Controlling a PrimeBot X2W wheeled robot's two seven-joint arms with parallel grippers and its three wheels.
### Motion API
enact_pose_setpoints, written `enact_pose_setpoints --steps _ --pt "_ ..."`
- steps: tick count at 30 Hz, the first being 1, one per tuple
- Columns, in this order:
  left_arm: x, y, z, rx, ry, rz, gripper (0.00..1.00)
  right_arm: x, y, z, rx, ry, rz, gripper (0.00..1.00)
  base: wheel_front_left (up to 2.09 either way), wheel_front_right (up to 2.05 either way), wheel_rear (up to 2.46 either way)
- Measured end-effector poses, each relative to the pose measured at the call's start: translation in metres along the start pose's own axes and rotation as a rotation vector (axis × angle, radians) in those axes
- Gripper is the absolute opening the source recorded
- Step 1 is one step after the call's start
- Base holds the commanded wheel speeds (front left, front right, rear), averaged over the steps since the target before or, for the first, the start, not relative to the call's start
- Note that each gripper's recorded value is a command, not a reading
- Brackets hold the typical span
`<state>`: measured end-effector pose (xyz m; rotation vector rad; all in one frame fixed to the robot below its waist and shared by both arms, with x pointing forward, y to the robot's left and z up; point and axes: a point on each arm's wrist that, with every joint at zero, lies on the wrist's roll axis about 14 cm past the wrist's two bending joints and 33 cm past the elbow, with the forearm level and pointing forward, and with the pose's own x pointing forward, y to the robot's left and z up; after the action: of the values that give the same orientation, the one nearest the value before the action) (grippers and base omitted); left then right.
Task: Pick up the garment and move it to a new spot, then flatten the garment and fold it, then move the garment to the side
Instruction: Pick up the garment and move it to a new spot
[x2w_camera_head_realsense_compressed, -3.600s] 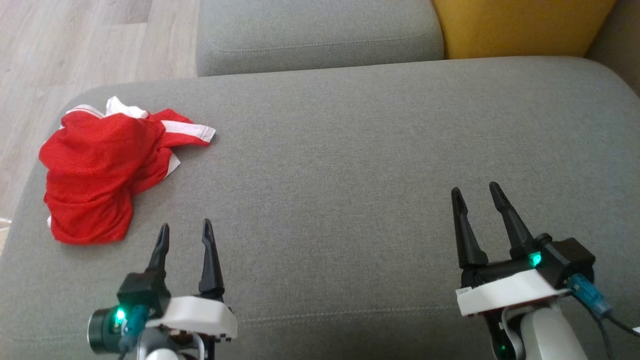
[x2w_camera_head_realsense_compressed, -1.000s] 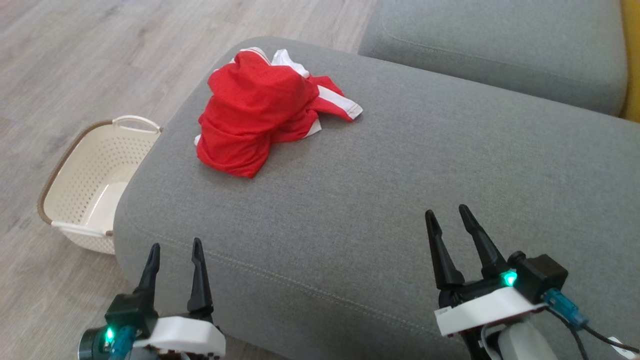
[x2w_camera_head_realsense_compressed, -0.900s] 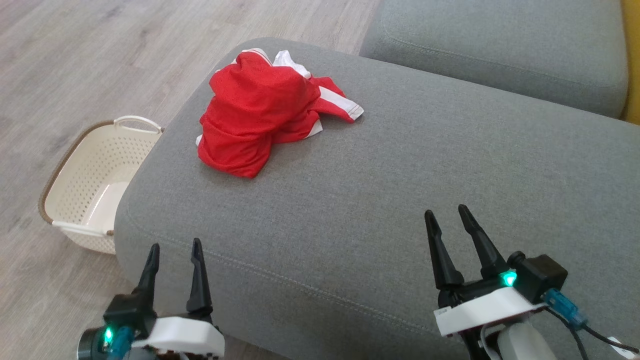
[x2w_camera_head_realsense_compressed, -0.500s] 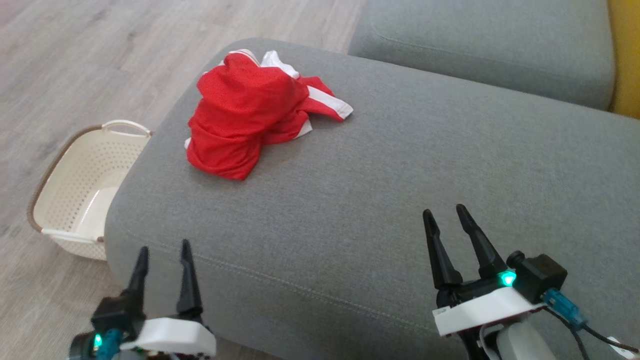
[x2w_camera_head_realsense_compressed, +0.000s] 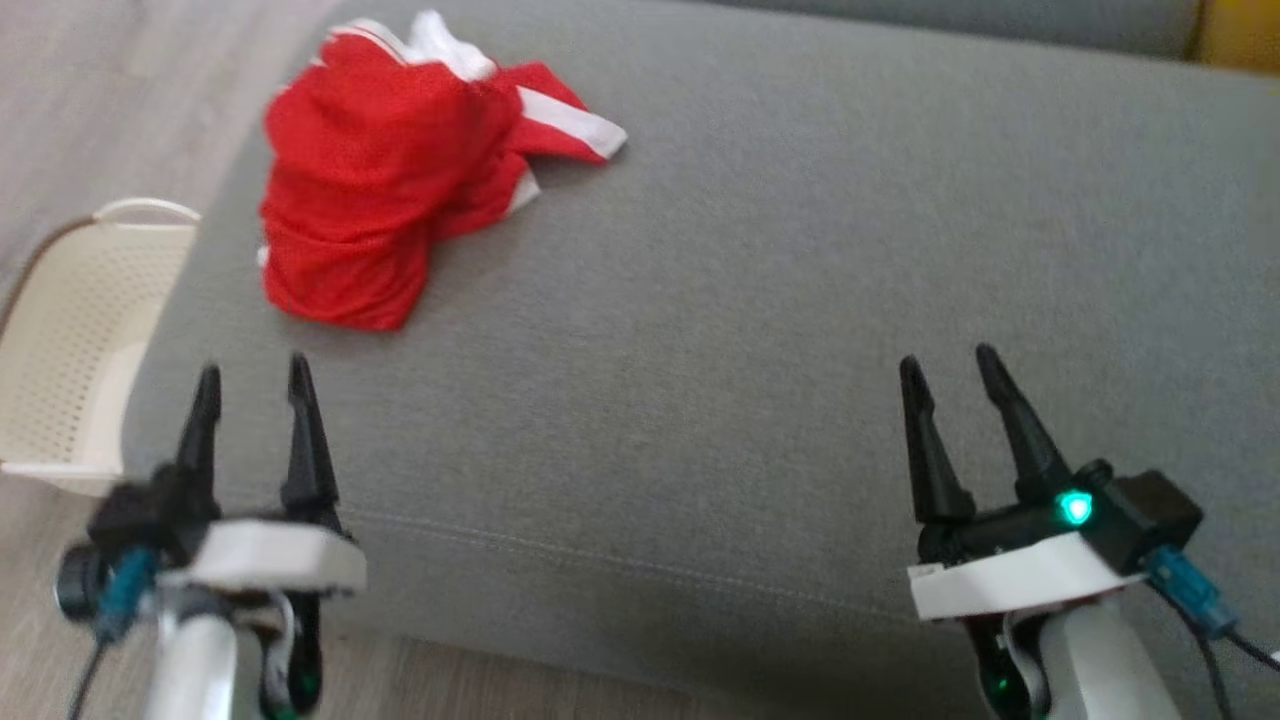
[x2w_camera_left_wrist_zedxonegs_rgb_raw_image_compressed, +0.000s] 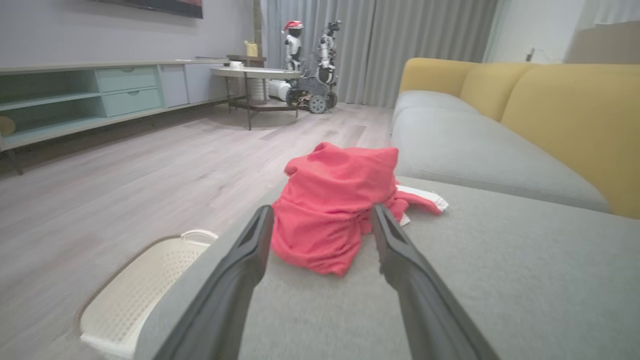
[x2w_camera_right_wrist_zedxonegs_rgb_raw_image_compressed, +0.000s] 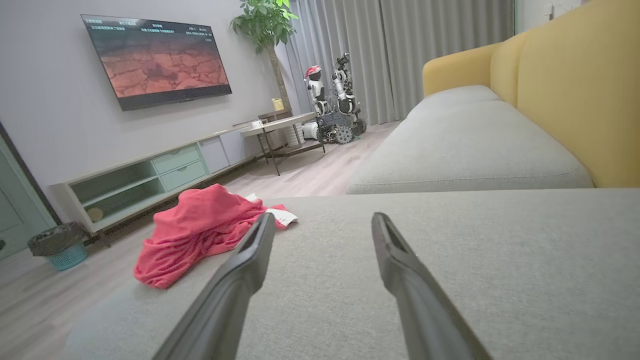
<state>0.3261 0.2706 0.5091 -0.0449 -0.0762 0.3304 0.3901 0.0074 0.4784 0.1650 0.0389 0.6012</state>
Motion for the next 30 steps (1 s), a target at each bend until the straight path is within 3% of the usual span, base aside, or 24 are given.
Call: enact_pose_setpoints --steps 5,13,26,27,28,30 --pt "0.040 -0.013 -0.007 0.022 0.019 -0.076 1.00 0.003 -0.018 -0.004 -0.012 0.013 -0.041 1.00 0.00 0.00 0.00" --pt "0.149 -0.026 -0.014 0.091 0.123 -0.180 1.00 0.010 -0.058 -0.004 -0.026 0.005 -0.127 1.00 0.00 0.00 0.00" --pt "0.205 -0.033 -0.094 0.251 0.430 -0.193 1.00 -0.006 -0.095 -0.015 -0.046 0.037 -0.230 1.00 0.00 0.00 0.00" --pt "0.206 -0.031 -0.099 0.252 0.445 -0.184 0.80 -0.007 -0.096 -0.016 -0.046 0.039 -0.235 1.00 0.00 0.00 0.00" --pt "0.206 -0.031 -0.104 0.249 0.460 -0.180 0.00 -0.008 -0.098 -0.017 -0.046 0.042 -0.238 1.00 0.00 0.00 0.00" --pt "0.206 -0.030 -0.110 0.250 0.479 -0.174 0.00 -0.009 -0.099 -0.018 -0.046 0.043 -0.243 1.00 0.00 0.00 0.00"
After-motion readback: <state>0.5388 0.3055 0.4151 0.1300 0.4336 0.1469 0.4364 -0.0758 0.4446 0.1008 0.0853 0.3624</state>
